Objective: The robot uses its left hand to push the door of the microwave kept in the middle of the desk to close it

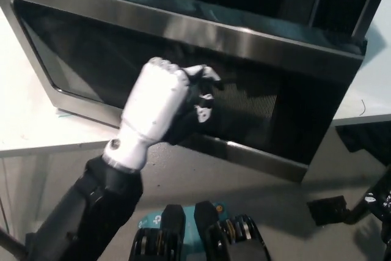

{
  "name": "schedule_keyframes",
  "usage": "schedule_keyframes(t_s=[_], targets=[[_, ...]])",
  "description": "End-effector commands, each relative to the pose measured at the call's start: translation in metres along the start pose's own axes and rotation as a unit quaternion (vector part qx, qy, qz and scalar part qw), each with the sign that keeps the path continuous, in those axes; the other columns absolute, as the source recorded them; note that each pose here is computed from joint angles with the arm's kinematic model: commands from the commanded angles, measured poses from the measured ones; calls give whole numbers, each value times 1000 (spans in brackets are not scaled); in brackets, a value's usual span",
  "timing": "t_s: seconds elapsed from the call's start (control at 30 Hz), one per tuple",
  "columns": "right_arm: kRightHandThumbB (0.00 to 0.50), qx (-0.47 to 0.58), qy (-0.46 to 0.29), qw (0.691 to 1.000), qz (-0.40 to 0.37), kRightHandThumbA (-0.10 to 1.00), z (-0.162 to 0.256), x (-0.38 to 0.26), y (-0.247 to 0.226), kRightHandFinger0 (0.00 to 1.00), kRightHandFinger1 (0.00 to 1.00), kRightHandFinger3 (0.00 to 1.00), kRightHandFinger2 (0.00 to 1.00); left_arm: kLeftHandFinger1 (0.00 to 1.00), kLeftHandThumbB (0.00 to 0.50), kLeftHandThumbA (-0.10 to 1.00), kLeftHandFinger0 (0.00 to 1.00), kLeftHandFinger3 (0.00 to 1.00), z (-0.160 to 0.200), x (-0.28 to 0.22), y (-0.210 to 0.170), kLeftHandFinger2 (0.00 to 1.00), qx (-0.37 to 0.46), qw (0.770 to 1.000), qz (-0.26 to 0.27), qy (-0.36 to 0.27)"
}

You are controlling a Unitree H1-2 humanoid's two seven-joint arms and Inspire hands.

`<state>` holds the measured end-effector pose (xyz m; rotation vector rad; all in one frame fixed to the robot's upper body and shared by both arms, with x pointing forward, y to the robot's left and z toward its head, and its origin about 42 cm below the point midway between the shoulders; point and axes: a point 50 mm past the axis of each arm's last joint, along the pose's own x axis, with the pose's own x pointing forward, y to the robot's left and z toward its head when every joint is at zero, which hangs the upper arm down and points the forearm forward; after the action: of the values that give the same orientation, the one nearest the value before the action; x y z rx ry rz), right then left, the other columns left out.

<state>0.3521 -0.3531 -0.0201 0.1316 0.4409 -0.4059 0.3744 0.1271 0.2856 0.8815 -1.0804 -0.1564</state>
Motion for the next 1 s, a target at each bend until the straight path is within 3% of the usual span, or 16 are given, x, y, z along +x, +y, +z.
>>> schedule_keyframes(t_s=[0.0,0.03,0.07,0.13,0.17,0.2,0.23,0.27,0.33,0.37,0.4,0.43,0.47,0.63,0.8,0.97], targets=[[0,25,-46,999,8,258,26,6,-5,907,936,1000,1000,0,0,-92,0,0,-5,60,3,0,195,946,-1,-257],[155,-21,-42,999,-6,265,23,9,-6,900,934,1000,1000,1000,47,574,1000,1000,-7,64,2,1000,199,946,0,-255],[186,-91,-43,995,-25,268,22,13,-9,897,934,1000,1000,1000,81,597,1000,1000,-9,68,2,1000,203,946,-1,-254],[193,-92,-42,995,-24,273,20,13,-8,893,932,1000,1000,1000,30,724,1000,1000,-13,81,3,1000,230,941,-4,-248],[228,-106,-47,993,-23,336,21,12,-8,915,953,1000,1000,1000,75,554,1000,1000,-20,90,2,1000,238,942,-9,-234],[226,-112,-49,992,-22,386,20,11,-7,928,963,1000,1000,1000,12,490,1000,1000,-24,95,2,1000,243,943,-9,-228],[226,-113,-49,992,-22,391,20,11,-7,929,964,1000,1000,1000,34,603,1000,1000,-27,99,3,1000,247,942,-8,-225],[226,-113,-49,992,-22,393,19,11,-7,930,964,1000,1000,1000,12,448,1000,1000,-35,108,4,1000,256,943,-9,-213],[225,-116,-61,991,-12,370,22,9,-7,882,926,1000,1000,1000,1,483,1000,1000,-41,114,4,1000,267,940,-11,-210],[128,-136,-66,988,-1,362,24,7,-8,961,986,1000,1000,1000,0,549,1000,1000,-46,120,5,1000,286,936,-10,-207],[105,-131,-62,989,1,367,22,6,-6,1000,1000,1000,1000,1000,0,563,1000,1000,-50,123,5,1000,294,935,-13,-200],[147,-75,-60,995,14,300,21,5,-4,1000,1000,1000,1000,1000,37,502,1000,1000,-57,133,7,1000,319,931,-24,-179],[86,-49,-59,997,19,243,21,4,-4,1000,1000,1000,1000,1000,50,461,1000,1000,-62,139,9,1000,333,928,-27,-168],[136,-20,-55,998,24,223,21,6,-2,1000,1000,1000,1000,1000,61,331,1000,1000,-81,170,19,1000,366,919,-37,-143],[240,-31,-63,997,20,266,17,2,-2,1000,1000,1000,1000,1000,15,428,1000,1000,-99,193,31,1000,390,913,-38,-116],[194,-35,-63,997,28,263,17,1,-2,1000,1000,1000,1000,1000,51,415,1000,1000,-114,201,38,1000,406,909,-45,-86]])
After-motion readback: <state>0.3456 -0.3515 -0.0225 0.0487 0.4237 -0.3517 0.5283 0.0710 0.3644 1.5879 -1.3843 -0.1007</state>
